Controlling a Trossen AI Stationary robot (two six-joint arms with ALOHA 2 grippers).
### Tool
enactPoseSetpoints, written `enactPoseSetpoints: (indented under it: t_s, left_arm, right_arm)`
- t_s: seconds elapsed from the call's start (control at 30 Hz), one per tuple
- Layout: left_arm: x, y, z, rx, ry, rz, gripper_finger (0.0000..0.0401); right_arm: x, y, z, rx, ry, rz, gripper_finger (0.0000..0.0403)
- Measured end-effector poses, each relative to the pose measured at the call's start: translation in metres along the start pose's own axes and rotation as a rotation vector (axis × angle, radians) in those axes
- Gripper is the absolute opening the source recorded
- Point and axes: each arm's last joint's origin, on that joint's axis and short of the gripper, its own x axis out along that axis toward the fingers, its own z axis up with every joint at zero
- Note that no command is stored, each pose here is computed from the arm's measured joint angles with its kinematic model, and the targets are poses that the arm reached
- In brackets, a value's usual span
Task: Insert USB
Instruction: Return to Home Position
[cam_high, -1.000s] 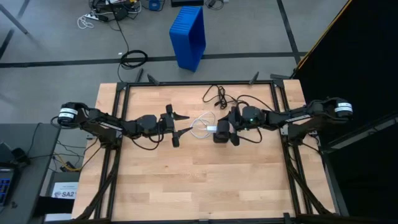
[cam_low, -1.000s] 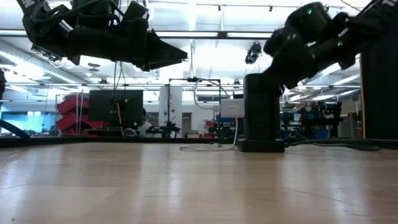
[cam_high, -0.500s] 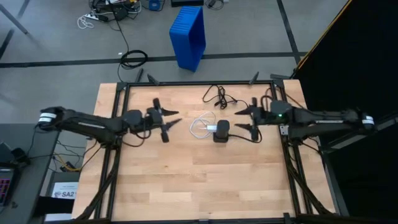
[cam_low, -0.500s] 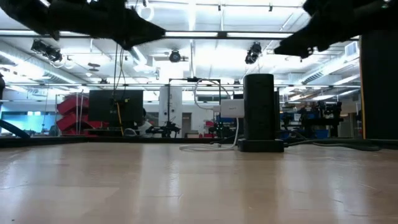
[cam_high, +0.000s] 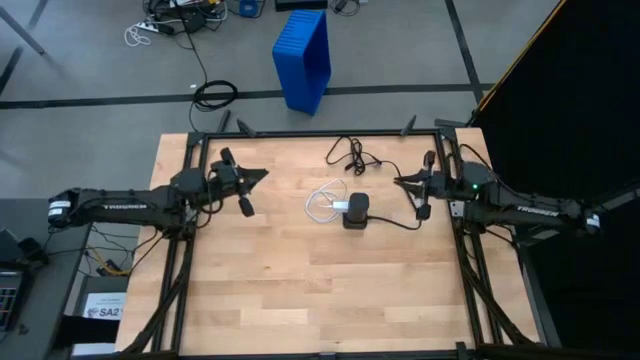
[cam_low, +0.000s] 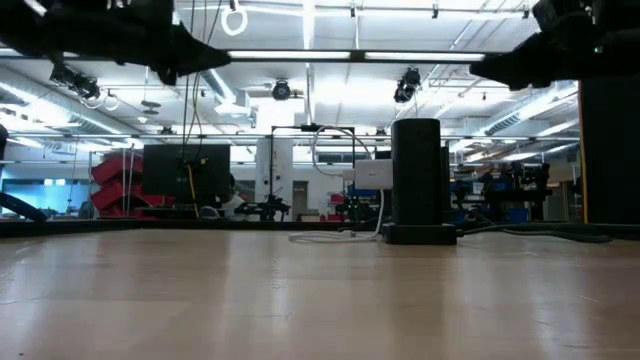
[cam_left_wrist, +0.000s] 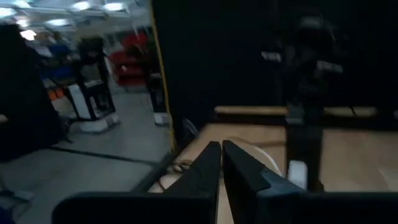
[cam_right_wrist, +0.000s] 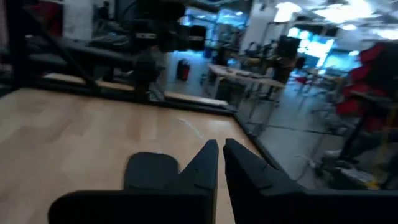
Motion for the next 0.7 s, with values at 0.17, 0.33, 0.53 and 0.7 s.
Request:
enactPoseSetpoints:
  t_s: [0.17, 0.33, 0.53, 0.7]
  left_arm:
    - [-0.021, 0.012, 0.003, -0.029, -0.111, -0.002, 0.0]
    - [-0.033, 0.013, -0.018, -0.112, -0.122, -0.057, 0.0]
    - [-0.037, 0.01, -0.048, -0.138, -0.093, -0.065, 0.0]
    - [-0.039, 0.01, -0.07, -0.168, -0.02, -0.023, 0.0]
  right_arm:
    - [-0.014, -0.005, -0.001, -0.009, -0.11, -0.001, 0.0]
    - [-0.019, -0.003, -0.021, 0.015, -0.118, 0.01, 0.0]
    - [-0.018, -0.001, -0.048, 0.083, -0.04, 0.014, 0.0]
    - [-0.019, -0.002, -0.05, 0.086, -0.02, 0.017, 0.0]
